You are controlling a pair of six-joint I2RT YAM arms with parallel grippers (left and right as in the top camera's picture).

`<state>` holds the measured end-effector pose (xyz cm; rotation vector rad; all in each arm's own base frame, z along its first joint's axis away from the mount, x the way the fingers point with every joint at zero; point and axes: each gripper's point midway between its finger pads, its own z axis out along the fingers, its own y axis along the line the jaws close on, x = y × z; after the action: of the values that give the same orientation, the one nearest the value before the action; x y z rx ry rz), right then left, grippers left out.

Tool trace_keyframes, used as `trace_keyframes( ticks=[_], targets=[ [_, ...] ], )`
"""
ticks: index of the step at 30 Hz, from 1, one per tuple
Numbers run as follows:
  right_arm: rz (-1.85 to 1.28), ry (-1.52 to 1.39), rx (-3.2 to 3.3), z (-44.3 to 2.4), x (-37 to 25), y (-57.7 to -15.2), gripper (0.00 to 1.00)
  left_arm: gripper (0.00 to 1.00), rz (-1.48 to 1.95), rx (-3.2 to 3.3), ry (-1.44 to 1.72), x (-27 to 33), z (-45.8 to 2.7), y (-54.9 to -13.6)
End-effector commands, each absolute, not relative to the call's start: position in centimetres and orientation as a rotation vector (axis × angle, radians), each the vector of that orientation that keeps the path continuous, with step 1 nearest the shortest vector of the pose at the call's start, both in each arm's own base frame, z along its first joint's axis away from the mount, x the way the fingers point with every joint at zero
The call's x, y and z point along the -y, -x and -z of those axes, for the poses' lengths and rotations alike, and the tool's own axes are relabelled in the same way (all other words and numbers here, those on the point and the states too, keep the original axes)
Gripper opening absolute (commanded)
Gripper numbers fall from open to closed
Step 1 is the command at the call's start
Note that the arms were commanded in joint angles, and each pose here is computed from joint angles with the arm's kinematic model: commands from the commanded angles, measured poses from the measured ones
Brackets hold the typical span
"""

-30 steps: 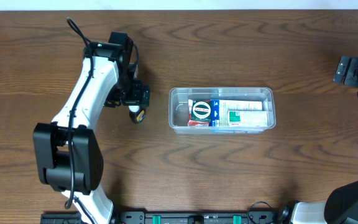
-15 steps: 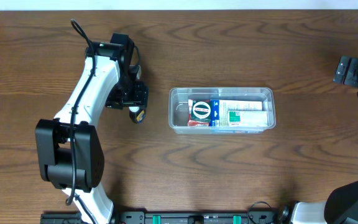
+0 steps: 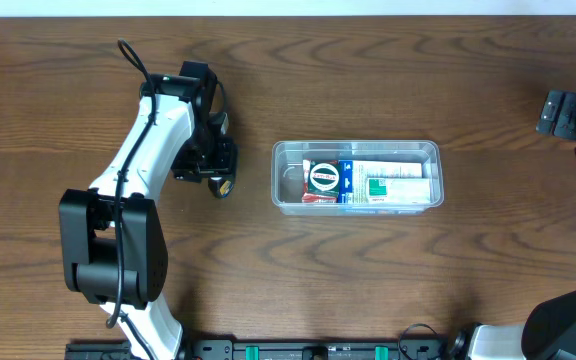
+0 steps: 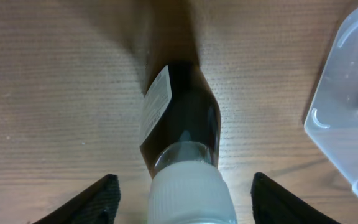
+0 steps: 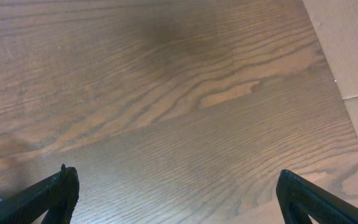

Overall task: Pack container
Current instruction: 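Grasp the dark bottle by its body with the left gripper, then carry the bottle over the container's left end with the left gripper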

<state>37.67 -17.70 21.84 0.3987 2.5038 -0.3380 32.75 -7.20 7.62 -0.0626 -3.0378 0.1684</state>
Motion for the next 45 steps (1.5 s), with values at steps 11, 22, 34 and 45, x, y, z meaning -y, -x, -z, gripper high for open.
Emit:
trace_keyframes(
  ticks=[11, 22, 34, 45],
  targets=[
    [0.332, -0.419, -2.506, -21.6, 17.8, -37.7, 0.99, 0.36, -0.167, 3.04, -0.036, 7.3, -7.3, -33.0],
    [0.332, -0.419, -2.506, -21.6, 17.8, -37.7, 0.99, 0.3, -0.164, 3.034, -0.094, 7.3, -7.5, -32.8],
    [0.332, -0.419, -2.506, -21.6, 17.8, -37.7, 0.99, 0.3, -0.232, 3.137, -0.082, 7.8, -12.9, -34.0],
    [0.332, -0.419, -2.506, -21.6, 17.8, -37.7, 0.99, 0.3, -0.547, 3.32, -0.038, 9.9, -21.9, -32.2]
  ],
)
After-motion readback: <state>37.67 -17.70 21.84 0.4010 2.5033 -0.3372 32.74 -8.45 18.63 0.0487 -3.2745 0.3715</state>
